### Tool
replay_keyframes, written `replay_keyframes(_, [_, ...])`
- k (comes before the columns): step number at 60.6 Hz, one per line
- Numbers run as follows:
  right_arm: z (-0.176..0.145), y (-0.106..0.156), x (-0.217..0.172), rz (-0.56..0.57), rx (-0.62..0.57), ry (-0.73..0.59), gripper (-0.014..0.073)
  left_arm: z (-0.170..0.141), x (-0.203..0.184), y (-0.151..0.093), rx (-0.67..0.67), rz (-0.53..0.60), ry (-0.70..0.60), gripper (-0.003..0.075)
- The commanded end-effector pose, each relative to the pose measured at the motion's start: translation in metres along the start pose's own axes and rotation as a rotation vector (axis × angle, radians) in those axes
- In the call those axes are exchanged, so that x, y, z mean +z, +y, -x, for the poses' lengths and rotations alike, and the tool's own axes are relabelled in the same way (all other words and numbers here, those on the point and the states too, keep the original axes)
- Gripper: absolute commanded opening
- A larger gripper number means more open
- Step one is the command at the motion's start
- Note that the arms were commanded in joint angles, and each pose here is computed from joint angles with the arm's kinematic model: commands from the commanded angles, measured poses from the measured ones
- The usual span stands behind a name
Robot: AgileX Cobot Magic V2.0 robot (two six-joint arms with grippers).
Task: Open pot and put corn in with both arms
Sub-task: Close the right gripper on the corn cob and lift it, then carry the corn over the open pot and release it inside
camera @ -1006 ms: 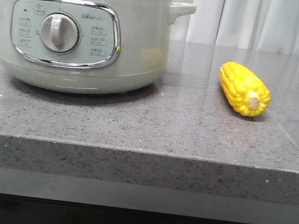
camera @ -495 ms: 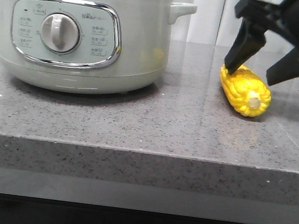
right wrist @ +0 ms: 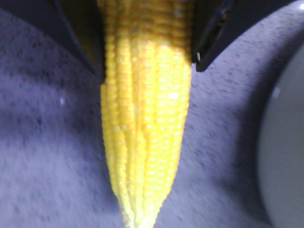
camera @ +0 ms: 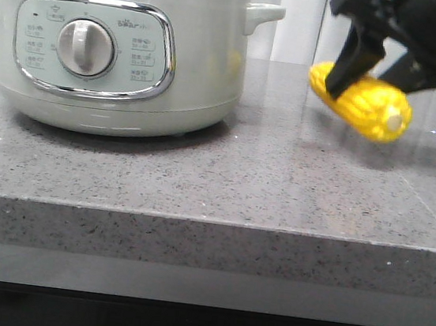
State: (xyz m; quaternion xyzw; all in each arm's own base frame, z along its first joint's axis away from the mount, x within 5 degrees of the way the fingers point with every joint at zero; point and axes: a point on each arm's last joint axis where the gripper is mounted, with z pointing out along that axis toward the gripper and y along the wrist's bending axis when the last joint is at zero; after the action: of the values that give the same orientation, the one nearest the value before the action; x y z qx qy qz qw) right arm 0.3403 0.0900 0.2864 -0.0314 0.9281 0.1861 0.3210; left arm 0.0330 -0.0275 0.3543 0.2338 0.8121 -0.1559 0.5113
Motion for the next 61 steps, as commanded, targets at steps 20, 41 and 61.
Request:
replay_keyframes(20, [0.074,0.098,-0.092,0.201,-0.294,-0.393,0.0236,0.021,-0.007,0.000,-0.010,-0.004,-0.172,0.0209])
replay_keyframes(41, [0.068,0.183,-0.028,0.364,-0.414,-0.315,0.0244,0.021,-0.007,0.000,-0.009,-0.003,-0.172,0.0209])
replay_keyframes(61, [0.066,0.186,-0.021,0.368,-0.420,-0.301,0.0519,0.021,-0.007,0.000,-0.009,-0.003,-0.172,0.0209])
